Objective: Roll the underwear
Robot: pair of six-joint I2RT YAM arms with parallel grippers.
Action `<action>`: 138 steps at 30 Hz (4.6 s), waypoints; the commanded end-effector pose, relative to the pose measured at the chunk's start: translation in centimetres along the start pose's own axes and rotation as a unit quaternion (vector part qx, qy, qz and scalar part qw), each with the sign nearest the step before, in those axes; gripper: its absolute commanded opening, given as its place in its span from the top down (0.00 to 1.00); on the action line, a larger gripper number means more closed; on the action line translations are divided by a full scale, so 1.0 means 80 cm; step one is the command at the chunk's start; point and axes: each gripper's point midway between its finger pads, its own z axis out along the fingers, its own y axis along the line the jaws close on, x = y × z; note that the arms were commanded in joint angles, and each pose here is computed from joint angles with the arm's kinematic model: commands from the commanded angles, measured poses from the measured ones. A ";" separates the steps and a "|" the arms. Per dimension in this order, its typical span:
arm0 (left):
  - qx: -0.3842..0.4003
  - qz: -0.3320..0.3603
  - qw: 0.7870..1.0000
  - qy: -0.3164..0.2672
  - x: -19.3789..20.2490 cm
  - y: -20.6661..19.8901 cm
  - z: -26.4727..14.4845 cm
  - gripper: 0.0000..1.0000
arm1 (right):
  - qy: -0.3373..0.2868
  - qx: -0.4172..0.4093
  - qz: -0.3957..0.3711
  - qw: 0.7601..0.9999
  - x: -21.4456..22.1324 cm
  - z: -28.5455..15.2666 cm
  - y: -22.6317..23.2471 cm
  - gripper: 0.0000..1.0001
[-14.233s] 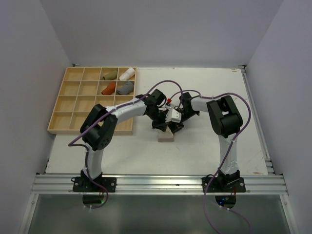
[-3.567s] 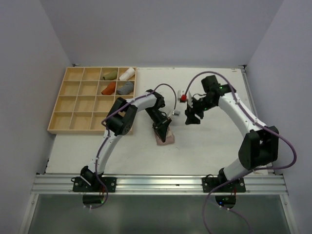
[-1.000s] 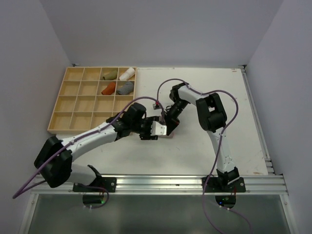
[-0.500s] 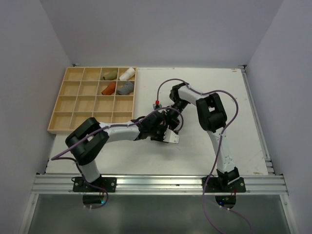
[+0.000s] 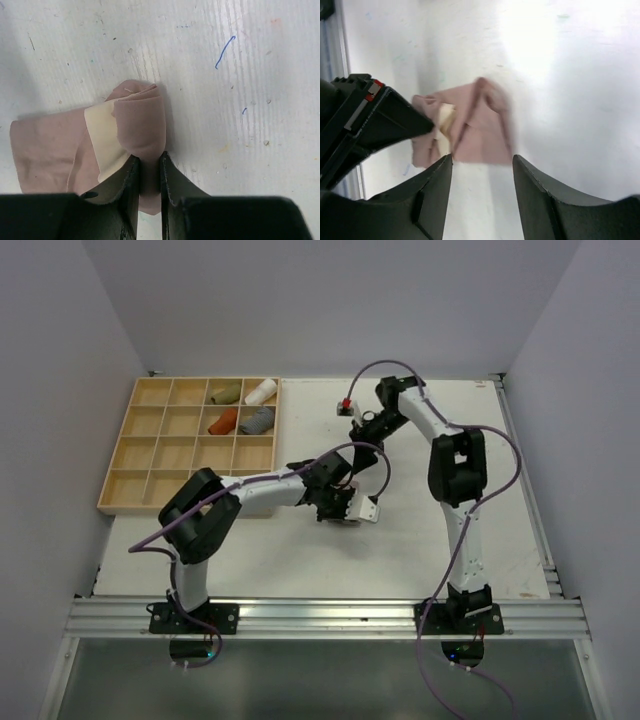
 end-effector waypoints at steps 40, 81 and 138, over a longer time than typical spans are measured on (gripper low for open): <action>0.319 -0.369 0.873 -0.017 0.110 -0.030 0.056 0.65 | 0.087 0.148 -0.357 0.918 0.067 0.086 0.087 0.50; -0.192 0.002 0.977 -0.098 0.000 0.035 -0.155 0.41 | 0.136 -0.188 0.168 0.958 0.099 0.112 0.086 1.00; 0.348 -0.379 0.858 0.019 0.118 -0.046 0.062 0.72 | 0.023 0.197 -0.251 0.948 0.041 -0.027 0.142 0.41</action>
